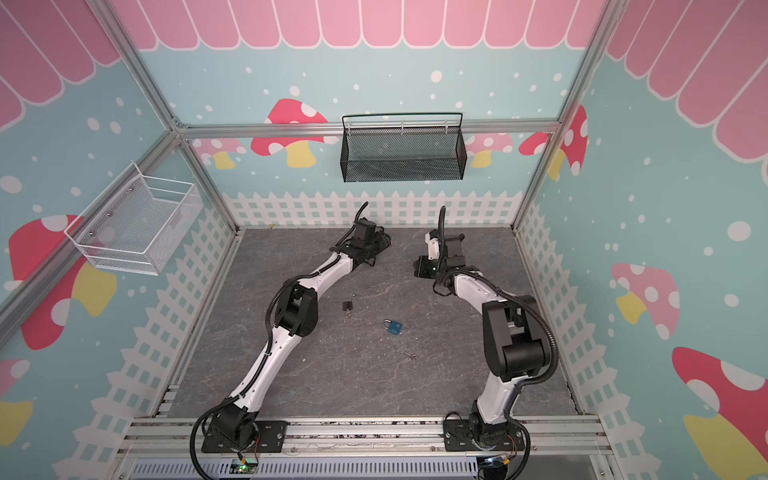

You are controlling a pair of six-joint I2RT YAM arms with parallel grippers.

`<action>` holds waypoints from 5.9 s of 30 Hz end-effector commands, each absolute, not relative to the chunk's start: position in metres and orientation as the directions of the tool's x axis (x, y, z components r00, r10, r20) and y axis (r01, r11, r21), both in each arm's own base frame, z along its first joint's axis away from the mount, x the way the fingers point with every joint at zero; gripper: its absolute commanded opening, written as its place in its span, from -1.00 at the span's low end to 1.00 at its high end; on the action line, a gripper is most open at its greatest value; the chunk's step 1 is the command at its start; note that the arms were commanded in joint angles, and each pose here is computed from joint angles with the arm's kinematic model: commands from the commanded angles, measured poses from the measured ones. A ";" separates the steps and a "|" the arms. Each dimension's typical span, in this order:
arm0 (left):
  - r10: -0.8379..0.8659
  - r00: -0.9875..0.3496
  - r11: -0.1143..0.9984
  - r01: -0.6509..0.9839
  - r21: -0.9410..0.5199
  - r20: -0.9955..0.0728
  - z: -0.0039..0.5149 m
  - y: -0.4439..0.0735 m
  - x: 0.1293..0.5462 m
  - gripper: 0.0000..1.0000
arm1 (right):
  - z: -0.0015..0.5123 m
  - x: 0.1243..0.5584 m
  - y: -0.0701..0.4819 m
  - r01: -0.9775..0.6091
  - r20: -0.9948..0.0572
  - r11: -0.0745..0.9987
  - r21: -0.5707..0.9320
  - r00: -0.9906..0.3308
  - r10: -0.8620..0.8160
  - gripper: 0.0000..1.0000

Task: Unlock with the key

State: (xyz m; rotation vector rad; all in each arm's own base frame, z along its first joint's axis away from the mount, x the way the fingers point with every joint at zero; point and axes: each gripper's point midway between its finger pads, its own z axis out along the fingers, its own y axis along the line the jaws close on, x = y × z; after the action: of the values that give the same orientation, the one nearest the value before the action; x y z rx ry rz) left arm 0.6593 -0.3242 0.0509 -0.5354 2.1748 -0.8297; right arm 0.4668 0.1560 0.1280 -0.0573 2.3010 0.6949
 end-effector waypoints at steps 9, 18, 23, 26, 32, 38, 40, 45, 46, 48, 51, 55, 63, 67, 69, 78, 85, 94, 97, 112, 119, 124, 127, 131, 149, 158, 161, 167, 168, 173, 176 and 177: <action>-0.726 -0.597 0.490 -0.101 -0.866 -0.341 0.048 -0.325 0.688 0.28 | 0.132 0.482 0.155 -0.234 -0.668 0.852 0.468 -0.725 0.167 -1.00; -0.731 -0.646 0.405 -0.152 -0.901 -0.220 0.026 -0.347 0.675 0.15 | 0.134 0.488 0.152 -0.231 -0.672 0.854 0.466 -0.720 0.172 -1.00; -0.641 -0.757 0.400 -0.186 -0.897 -0.129 0.014 -0.381 0.642 0.00 | 0.134 0.495 0.146 -0.218 -0.670 0.851 0.478 -0.717 0.193 -1.00; -0.591 -0.801 0.390 -0.184 -0.902 -0.092 0.014 -0.395 0.623 -0.05 | 0.135 0.505 0.140 -0.199 -0.682 0.862 0.466 -0.701 0.207 -1.00; -0.536 -0.813 0.463 -0.060 -0.884 -0.226 0.064 -0.399 0.611 -0.04 | 0.115 0.539 0.116 -0.089 -0.656 0.876 0.475 -0.699 0.285 -1.00; -0.567 -0.783 0.478 -0.058 -0.876 -0.257 0.075 -0.369 0.616 -0.05 | 0.091 0.577 0.114 -0.090 -0.640 0.868 0.488 -0.713 0.285 -1.00; -0.556 -0.770 0.490 0.000 -0.872 -0.312 0.090 -0.367 0.617 -0.03 | 0.084 0.590 0.122 -0.108 -0.624 0.856 0.505 -0.731 0.275 -1.00; -0.554 -0.752 0.492 0.051 -0.869 -0.358 0.106 -0.360 0.628 0.02 | 0.082 0.619 0.128 -0.113 -0.630 0.858 0.502 -0.727 0.273 -1.00; -0.560 -0.752 0.473 0.053 -0.879 -0.346 0.107 -0.361 0.628 0.02 | 0.077 0.623 0.130 -0.115 -0.624 0.854 0.507 -0.733 0.271 -1.00; -0.569 -0.748 0.469 0.044 -0.882 -0.340 0.105 -0.359 0.629 0.03 | 0.069 0.632 0.136 -0.126 -0.611 0.843 0.523 -0.745 0.268 -1.00; -0.573 -0.748 0.464 0.040 -0.885 -0.334 0.104 -0.355 0.627 0.05 | 0.065 0.644 0.149 -0.163 -0.617 0.837 0.522 -0.750 0.238 -1.00; -0.595 -0.727 0.461 0.041 -0.887 -0.343 0.111 -0.343 0.624 0.05 | 0.051 0.653 0.160 -0.173 -0.596 0.816 0.552 -0.765 0.241 -1.00; -0.604 -0.716 0.473 0.031 -0.880 -0.350 0.117 -0.327 0.612 0.07 | 0.028 0.647 0.180 -0.193 -0.545 0.776 0.601 -0.808 0.221 -1.00; -0.585 -0.734 0.491 0.017 -0.871 -0.345 0.114 -0.326 0.606 0.08 | 0.019 0.628 0.199 -0.216 -0.507 0.757 0.616 -0.845 0.172 -1.00; -0.572 -0.746 0.506 0.006 -0.863 -0.341 0.111 -0.325 0.602 0.09 | 0.018 0.616 0.206 -0.229 -0.505 0.757 0.612 -0.850 0.151 -1.00; -0.534 -0.774 0.551 -0.013 -0.834 -0.341 0.108 -0.320 0.569 0.09 | 0.015 0.556 0.211 -0.235 -0.467 0.747 0.622 -0.877 0.113 -1.00; -0.478 -0.792 0.647 -0.026 -0.762 -0.379 0.106 -0.307 0.520 0.09 | 0.012 0.500 0.237 -0.295 -0.439 0.706 0.645 -0.898 0.026 -1.00; -0.477 -0.781 0.697 -0.057 -0.714 -0.403 0.112 -0.271 0.477 0.09 | 0.021 0.462 0.281 -0.372 -0.457 0.674 0.638 -0.888 -0.057 -1.00; -0.507 -0.773 0.684 -0.092 -0.724 -0.381 0.110 -0.255 0.475 0.09 | 0.022 0.472 0.285 -0.372 -0.472 0.685 0.626 -0.880 -0.047 -1.00; -0.563 -0.739 0.690 -0.176 -0.702 -0.369 0.108 -0.203 0.459 0.08 | 0.003 0.452 0.336 -0.451 -0.449 0.650 0.612 -0.874 -0.184 -1.00; -0.553 -0.747 0.709 -0.189 -0.679 -0.369 0.113 -0.191 0.438 0.08 | -0.005 0.421 0.326 -0.457 -0.407 0.675 0.579 -0.880 -0.246 -1.00; -0.541 -0.753 0.713 -0.176 -0.678 -0.374 0.118 -0.200 0.421 0.08 | 0.003 0.403 0.326 -0.512 -0.423 0.650 0.561 -0.852 -0.307 -1.00; -0.537 -0.749 0.719 -0.166 -0.675 -0.388 0.124 -0.203 0.410 0.08 | 0.002 0.390 0.338 -0.552 -0.426 0.619 0.559 -0.831 -0.358 -1.00; -0.557 -0.729 0.718 -0.180 -0.672 -0.399 0.129 -0.195 0.401 0.08 | 0.004 0.394 0.347 -0.560 -0.438 0.620 0.549 -0.825 -0.357 -1.00; -0.481 -0.750 0.787 -0.140 -0.601 -0.455 0.142 -0.204 0.372 0.09 | 0.021 0.345 0.311 -0.562 -0.400 0.667 0.489 -0.824 -0.401 -1.00; -0.437 -0.793 0.854 -0.218 -0.472 -0.425 0.125 -0.240 0.371 0.13 | 0.072 0.331 0.273 -0.467 -0.458 0.700 0.540 -0.861 -0.221 -1.00; -0.402 -0.816 0.886 -0.233 -0.401 -0.415 0.115 -0.254 0.373 0.13 | 0.079 0.328 0.246 -0.403 -0.470 0.737 0.543 -0.873 -0.130 -1.00; -0.323 -0.851 0.941 -0.243 -0.234 -0.414 0.092 -0.277 0.376 0.11 | 0.086 0.321 0.219 -0.357 -0.476 0.733 0.579 -0.878 -0.052 -1.00; -0.306 -0.856 0.949 -0.240 -0.203 -0.416 0.087 -0.280 0.377 0.10 | 0.087 0.321 0.215 -0.352 -0.481 0.735 0.580 -0.876 -0.040 -1.00; -0.282 -0.872 0.959 -0.269 -0.090 -0.400 0.064 -0.282 0.381 0.03 | 0.094 0.319 0.210 -0.354 -0.490 0.711 0.608 -0.871 -0.014 -1.00; -0.288 -0.872 0.956 -0.283 -0.072 -0.397 0.055 -0.284 0.382 0.01 | 0.095 0.319 0.207 -0.355 -0.498 0.713 0.605 -0.867 -0.009 -1.00; -0.291 -0.874 0.955 -0.290 -0.062 -0.389 0.052 -0.283 0.382 0.00 | 0.095 0.319 0.205 -0.353 -0.497 0.712 0.606 -0.868 -0.007 -1.00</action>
State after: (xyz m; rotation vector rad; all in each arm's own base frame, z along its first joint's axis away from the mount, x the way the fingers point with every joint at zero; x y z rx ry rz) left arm 0.3845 -0.2964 0.0521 -0.3698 2.7093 -0.1148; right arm 0.3194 0.2056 0.0865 -0.2703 2.4890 0.9747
